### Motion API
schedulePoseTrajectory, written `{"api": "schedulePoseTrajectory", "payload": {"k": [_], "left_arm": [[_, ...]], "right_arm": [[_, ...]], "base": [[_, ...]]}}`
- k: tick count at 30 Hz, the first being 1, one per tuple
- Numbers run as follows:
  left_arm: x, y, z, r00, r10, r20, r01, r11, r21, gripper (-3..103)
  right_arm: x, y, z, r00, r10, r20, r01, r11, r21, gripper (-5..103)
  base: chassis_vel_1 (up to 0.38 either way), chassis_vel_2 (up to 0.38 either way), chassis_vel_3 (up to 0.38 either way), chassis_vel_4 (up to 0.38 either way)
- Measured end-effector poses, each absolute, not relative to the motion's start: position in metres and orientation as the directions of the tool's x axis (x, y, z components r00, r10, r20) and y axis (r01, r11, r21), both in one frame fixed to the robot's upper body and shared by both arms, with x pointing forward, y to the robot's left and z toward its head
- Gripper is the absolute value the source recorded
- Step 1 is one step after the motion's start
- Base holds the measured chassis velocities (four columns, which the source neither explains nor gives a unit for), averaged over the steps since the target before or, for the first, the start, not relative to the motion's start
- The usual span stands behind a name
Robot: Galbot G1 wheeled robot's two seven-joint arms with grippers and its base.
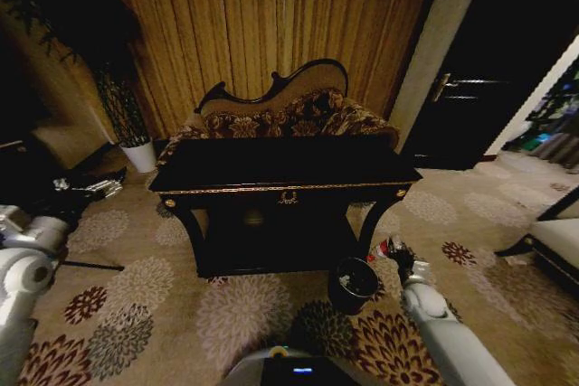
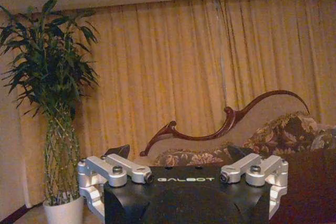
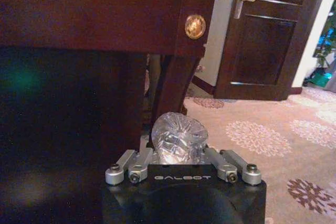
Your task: Move to the front of the table and place the trash on the table into the trash bin.
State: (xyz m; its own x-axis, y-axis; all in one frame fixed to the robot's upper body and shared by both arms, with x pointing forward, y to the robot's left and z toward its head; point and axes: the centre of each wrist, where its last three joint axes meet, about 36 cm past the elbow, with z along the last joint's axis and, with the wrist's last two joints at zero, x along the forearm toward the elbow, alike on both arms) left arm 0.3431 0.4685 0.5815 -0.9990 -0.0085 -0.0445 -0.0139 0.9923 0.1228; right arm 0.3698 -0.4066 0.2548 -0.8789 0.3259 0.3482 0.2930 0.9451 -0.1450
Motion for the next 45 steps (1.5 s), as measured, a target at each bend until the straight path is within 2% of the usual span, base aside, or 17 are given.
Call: {"api": "schedulePoseTrajectory", "payload": {"k": [10,18,20,21,22,25,28,30,31,33,34,37,38,40,45], "left_arm": [[0.344,0.466,0.576,-1.0,0.0,-0.03,-0.004,0.993,0.117,100],[0.344,0.463,0.574,-0.999,0.008,-0.033,0.005,0.994,0.11,100],[0.344,0.463,0.575,-0.999,0.012,-0.035,0.008,0.994,0.11,100],[0.343,0.463,0.575,-0.999,0.013,-0.036,0.009,0.994,0.111,100],[0.343,0.463,0.576,-0.999,0.014,-0.037,0.009,0.994,0.111,100],[0.343,0.463,0.577,-0.999,0.014,-0.043,0.009,0.994,0.113,100],[0.343,0.463,0.576,-0.999,0.016,-0.046,0.011,0.994,0.113,100],[0.343,0.463,0.576,-0.999,0.02,-0.05,0.014,0.994,0.112,100],[0.343,0.463,0.576,-0.999,0.02,-0.05,0.014,0.994,0.112,100],[0.343,0.463,0.576,-0.998,0.023,-0.05,0.017,0.994,0.111,100],[0.343,0.463,0.576,-0.998,0.023,-0.05,0.017,0.994,0.111,100],[0.343,0.463,0.576,-0.998,0.026,-0.054,0.019,0.994,0.111,100],[0.343,0.463,0.576,-0.998,0.026,-0.054,0.019,0.994,0.111,100],[0.343,0.463,0.576,-0.998,0.027,-0.056,0.02,0.994,0.111,100],[0.342,0.464,0.576,-0.998,0.027,-0.06,0.02,0.993,0.113,100]], "right_arm": [[0.368,-0.393,0.199,-0.85,0.363,0.381,0.326,0.932,-0.161,30],[0.369,-0.371,0.186,-0.848,0.351,0.398,0.324,0.936,-0.135,30],[0.369,-0.368,0.185,-0.849,0.348,0.397,0.323,0.937,-0.13,27],[0.37,-0.366,0.185,-0.85,0.346,0.397,0.322,0.938,-0.13,33],[0.37,-0.365,0.186,-0.851,0.345,0.396,0.32,0.938,-0.13,33],[0.369,-0.365,0.187,-0.852,0.345,0.393,0.32,0.938,-0.129,48],[0.368,-0.366,0.187,-0.852,0.347,0.392,0.322,0.938,-0.131,54],[0.368,-0.37,0.189,-0.852,0.353,0.387,0.327,0.936,-0.134,65],[0.368,-0.37,0.189,-0.852,0.353,0.387,0.327,0.936,-0.134,65],[0.367,-0.371,0.191,-0.853,0.354,0.384,0.327,0.935,-0.135,76],[0.367,-0.371,0.191,-0.853,0.354,0.384,0.327,0.935,-0.135,76],[0.366,-0.372,0.194,-0.855,0.356,0.377,0.33,0.935,-0.134,91],[0.366,-0.372,0.194,-0.855,0.356,0.377,0.33,0.935,-0.134,91],[0.366,-0.373,0.195,-0.857,0.356,0.373,0.33,0.935,-0.134,99],[0.365,-0.372,0.197,-0.859,0.354,0.37,0.328,0.935,-0.133,100]], "base": [[0.0,0.0,0.0,0.0],[0.0,0.0,0.0,0.0],[0.0,0.0,0.0,0.0],[0.0,0.0,0.0,0.0],[0.0,0.0,0.0,0.0],[0.0,0.0,0.0,0.0],[0.0,0.0,0.0,0.0],[0.0,0.0,0.0,0.0],[0.0,0.0,0.0,0.0],[0.0,0.0,0.0,0.0],[0.0,0.0,0.0,0.0],[0.0,0.0,0.0,0.0],[0.0,0.0,0.0,0.0],[0.0,0.0,0.0,0.0],[0.0,0.0,0.0,0.0]]}}
